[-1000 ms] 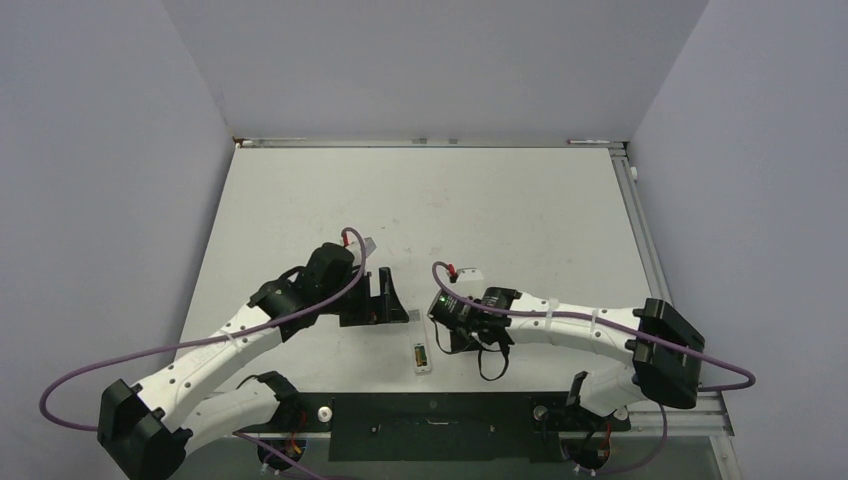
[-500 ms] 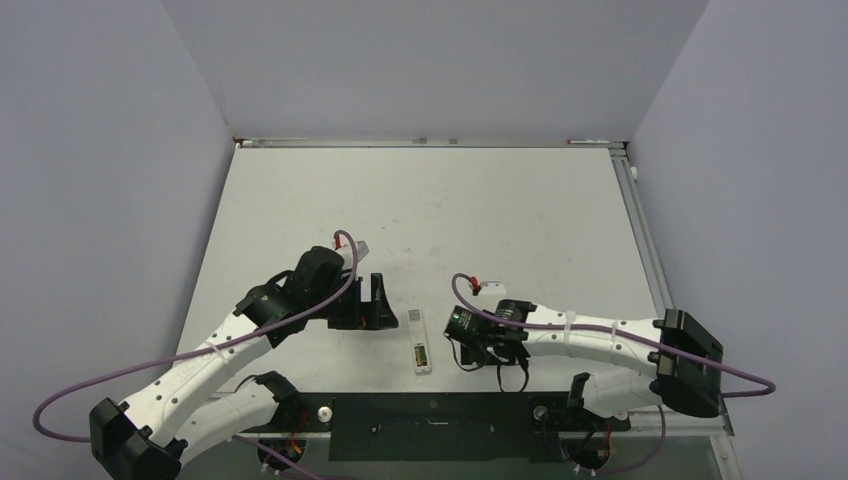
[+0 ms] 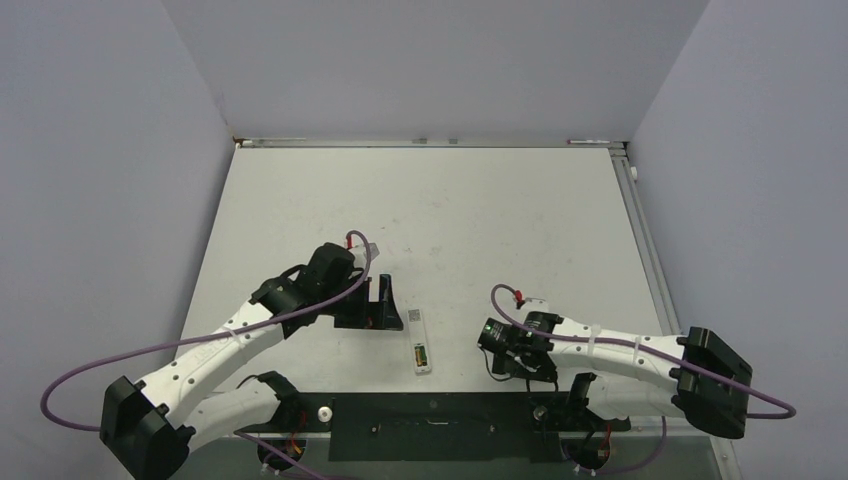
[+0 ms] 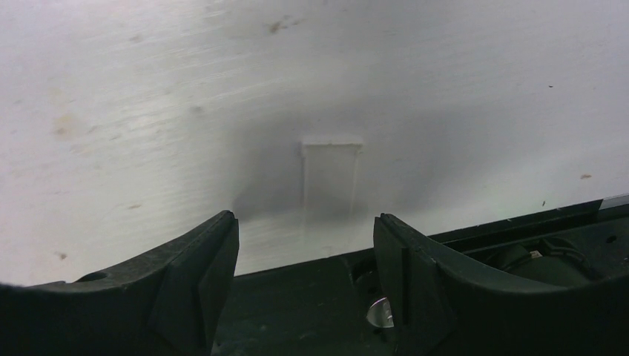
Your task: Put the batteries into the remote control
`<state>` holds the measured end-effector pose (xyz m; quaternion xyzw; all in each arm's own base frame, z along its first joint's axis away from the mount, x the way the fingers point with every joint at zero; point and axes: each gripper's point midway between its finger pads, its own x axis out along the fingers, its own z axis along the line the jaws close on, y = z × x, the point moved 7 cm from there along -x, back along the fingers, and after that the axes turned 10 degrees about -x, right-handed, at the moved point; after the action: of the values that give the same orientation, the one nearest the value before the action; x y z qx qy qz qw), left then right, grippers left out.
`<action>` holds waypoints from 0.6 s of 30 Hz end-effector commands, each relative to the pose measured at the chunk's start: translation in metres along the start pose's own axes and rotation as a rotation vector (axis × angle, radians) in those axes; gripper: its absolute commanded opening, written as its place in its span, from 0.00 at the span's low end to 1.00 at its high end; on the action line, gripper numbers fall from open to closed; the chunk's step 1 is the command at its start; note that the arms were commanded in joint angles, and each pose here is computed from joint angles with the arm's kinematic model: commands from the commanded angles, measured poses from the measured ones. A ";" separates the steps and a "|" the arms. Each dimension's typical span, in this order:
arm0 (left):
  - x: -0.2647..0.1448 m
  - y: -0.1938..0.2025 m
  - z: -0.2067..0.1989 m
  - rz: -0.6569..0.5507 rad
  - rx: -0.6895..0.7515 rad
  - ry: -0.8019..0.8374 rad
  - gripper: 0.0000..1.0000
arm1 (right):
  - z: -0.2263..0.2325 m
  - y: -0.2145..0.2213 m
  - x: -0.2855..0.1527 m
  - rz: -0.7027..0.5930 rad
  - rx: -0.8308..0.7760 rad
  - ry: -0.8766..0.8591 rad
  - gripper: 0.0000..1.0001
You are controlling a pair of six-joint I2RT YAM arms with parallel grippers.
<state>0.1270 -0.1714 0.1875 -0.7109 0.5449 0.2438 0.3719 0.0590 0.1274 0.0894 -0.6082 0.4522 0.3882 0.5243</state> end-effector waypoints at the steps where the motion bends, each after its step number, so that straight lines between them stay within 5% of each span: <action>1: 0.004 -0.007 -0.006 -0.011 0.032 0.045 0.85 | -0.005 -0.004 0.006 -0.013 0.072 -0.043 0.66; 6: 0.007 -0.008 -0.006 0.001 0.032 0.041 0.85 | -0.004 -0.002 0.013 0.007 0.089 -0.094 0.64; 18: 0.008 -0.007 -0.004 -0.003 0.025 0.035 0.85 | -0.003 0.008 0.026 0.041 0.077 -0.117 0.44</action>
<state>0.1314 -0.1759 0.1807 -0.7018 0.5536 0.2496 0.3724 0.0630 0.1216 0.0760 -0.5648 0.4456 0.4065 0.5632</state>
